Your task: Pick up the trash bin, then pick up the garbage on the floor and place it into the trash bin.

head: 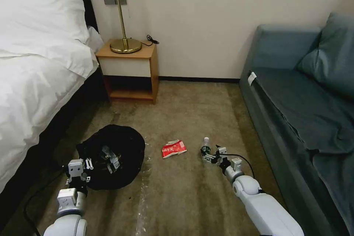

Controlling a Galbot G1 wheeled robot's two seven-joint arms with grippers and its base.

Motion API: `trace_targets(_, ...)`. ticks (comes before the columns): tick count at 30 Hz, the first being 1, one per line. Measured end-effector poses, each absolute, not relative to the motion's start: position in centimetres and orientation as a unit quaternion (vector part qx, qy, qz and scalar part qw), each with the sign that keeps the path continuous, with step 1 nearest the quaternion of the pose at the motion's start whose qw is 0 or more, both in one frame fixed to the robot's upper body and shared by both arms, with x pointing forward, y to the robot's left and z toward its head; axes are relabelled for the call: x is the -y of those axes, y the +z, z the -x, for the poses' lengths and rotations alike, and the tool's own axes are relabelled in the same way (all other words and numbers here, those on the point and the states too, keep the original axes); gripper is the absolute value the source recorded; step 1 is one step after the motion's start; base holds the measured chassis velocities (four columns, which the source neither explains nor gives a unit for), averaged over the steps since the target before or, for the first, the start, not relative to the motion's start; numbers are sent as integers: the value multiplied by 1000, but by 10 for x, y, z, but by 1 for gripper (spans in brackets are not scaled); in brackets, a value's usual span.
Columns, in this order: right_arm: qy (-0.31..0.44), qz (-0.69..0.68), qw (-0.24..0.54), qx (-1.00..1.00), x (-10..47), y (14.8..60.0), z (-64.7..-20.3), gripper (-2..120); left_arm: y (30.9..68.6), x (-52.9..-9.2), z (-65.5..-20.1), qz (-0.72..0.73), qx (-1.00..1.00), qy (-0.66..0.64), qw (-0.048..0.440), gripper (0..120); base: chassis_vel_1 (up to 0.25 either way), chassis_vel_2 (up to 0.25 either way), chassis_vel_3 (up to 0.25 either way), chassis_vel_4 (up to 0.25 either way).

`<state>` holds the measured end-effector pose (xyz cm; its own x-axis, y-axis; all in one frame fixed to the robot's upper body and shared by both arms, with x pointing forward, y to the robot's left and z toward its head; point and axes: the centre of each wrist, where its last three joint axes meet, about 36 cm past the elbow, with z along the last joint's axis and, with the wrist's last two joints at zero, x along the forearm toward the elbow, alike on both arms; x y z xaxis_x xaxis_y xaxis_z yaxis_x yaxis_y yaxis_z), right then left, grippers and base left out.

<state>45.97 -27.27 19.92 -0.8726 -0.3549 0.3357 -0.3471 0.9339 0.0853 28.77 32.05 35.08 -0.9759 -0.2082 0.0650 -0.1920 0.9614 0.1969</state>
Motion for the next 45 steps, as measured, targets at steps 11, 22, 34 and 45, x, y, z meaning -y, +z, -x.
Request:
trace_targets(11,-11,-181,178,967,270,196,-460,100,350,-322,-287,-101,989,-96,43,4,-106,98,106,-105)
trace_targets(22,-9,-183,182,966,265,193,-458,100,347,-324,-285,-101,989,-97,45,4,-103,108,119,-109)
trace_targets(34,2,-194,186,963,264,193,-459,100,344,-326,-285,-102,989,-94,43,4,-81,82,77,-78)
trace_targets(45,8,-197,203,959,240,197,-479,100,330,-336,-288,-106,989,-89,59,4,0,0,0,0)
